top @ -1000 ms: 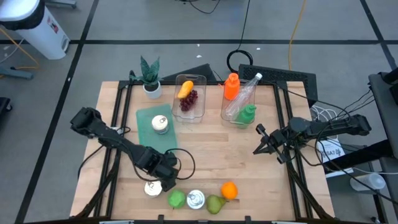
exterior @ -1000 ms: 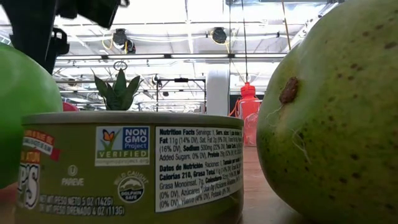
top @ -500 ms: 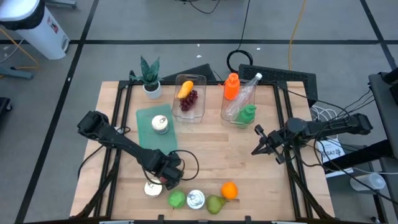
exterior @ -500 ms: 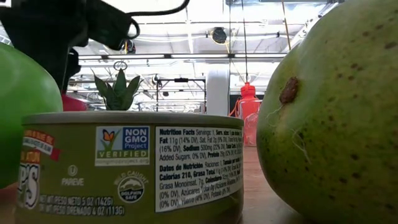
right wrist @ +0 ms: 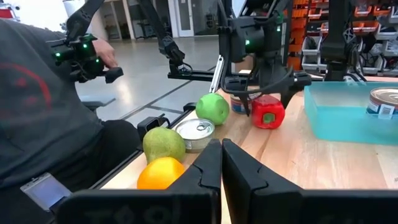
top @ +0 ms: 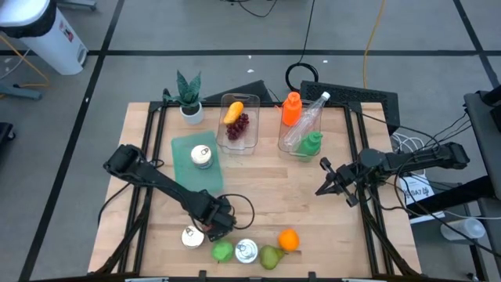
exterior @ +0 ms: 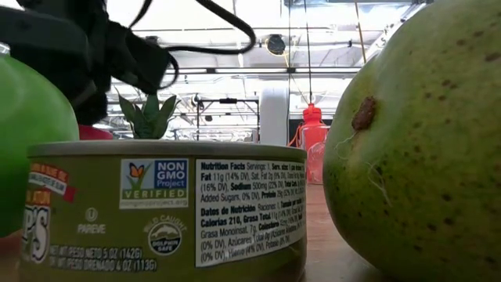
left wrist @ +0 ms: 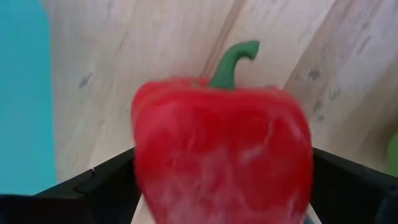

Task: Pick & Place Food Item
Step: Put the red chili pepper into the left transparent bin

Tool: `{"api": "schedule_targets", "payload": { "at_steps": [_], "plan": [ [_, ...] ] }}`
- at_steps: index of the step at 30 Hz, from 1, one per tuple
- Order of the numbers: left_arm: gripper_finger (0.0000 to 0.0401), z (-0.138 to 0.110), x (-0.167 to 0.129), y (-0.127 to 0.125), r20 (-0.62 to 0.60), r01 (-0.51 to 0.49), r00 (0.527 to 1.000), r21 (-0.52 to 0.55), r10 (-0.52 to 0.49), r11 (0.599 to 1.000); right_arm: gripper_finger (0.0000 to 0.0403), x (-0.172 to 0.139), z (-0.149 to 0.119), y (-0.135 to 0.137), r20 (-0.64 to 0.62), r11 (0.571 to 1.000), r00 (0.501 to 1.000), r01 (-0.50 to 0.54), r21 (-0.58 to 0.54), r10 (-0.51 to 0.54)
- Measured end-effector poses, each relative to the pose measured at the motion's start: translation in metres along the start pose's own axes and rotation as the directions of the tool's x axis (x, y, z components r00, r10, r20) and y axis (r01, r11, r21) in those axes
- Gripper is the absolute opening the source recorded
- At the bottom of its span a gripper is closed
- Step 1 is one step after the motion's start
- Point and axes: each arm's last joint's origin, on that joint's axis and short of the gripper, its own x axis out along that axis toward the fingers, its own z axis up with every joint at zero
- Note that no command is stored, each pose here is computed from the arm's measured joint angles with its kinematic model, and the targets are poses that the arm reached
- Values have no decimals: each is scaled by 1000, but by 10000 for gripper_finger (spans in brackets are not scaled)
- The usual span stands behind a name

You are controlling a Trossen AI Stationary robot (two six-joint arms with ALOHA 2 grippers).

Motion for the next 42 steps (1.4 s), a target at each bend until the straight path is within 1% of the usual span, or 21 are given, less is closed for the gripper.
{"api": "schedule_targets", "payload": {
  "at_steps": [4, 6, 10, 13, 17, 22, 25, 27, 29, 32, 35, 37, 39, 40, 42],
  "plan": [
    [392, 5, 10, -2, -34, 20, 999, 38, -19, 999, 2, 1, -1, 0, -6, 1000, 1000, 1, 3, -1],
    [392, 6, 14, -1, -44, 13, 999, 60, -10, 998, 2, 1, -1, 0, -6, 1000, 1000, 1, 3, -1],
    [387, 6, 14, -1, -44, 15, 999, 117, -9, 993, 2, 1, 0, 0, -3, 1000, 1000, 1, 1, -1],
    [352, 5, 14, -2, -53, 23, 998, 155, -15, 988, 2, 1, 0, 0, -3, 1000, 1000, 1, 1, -1],
    [275, 5, 14, -2, -64, 38, 998, 204, -25, 978, 2, 1, 0, 0, -3, 1000, 1000, 0, 1, 0],
    [274, 4, 11, -2, -61, 48, 998, 269, -33, 962, 2, 1, 0, 0, -3, 1000, 1000, 1, 1, -1],
    [274, 3, 1, -1, -44, 63, 998, 300, -52, 952, 2, 1, 0, 0, -3, 1000, 1000, 0, 1, 0],
    [274, 2, -11, 1, -21, 82, 997, 324, -80, 942, 2, 1, 0, 0, -3, 1000, 1000, 1, 1, -1],
    [274, -1, -27, 5, 15, 97, 994, 348, -109, 932, 2, 1, 0, 0, -2, 1000, 1000, 0, 1, 0],
    [274, -7, -59, 14, 116, 102, 980, 397, -161, 912, 2, 1, 0, 0, 2, 1000, 1000, 0, -1, 0],
    [274, -16, -96, 27, 264, 70, 941, 463, -212, 884, 2, 1, 0, 0, 4, 1000, 1000, 0, -2, 0],
    [274, -24, -124, 40, 385, 25, 890, 494, -244, 869, 2, 1, 0, 0, 4, 1000, 1000, 0, -2, 0],
    [274, -31, -149, 53, 509, -28, 816, 508, -274, 861, 2, 1, 0, 0, 4, 1000, 1000, 0, -2, 0],
    [274, -35, -162, 60, 567, -54, 771, 513, -291, 857, 2, 1, 0, 0, 4, 1000, 1000, 0, -2, 0],
    [274, -44, -179, 76, 654, -95, 686, 516, -320, 851, 2, 1, 0, 0, 4, 1000, 1000, 0, -2, 0]
  ]
}}
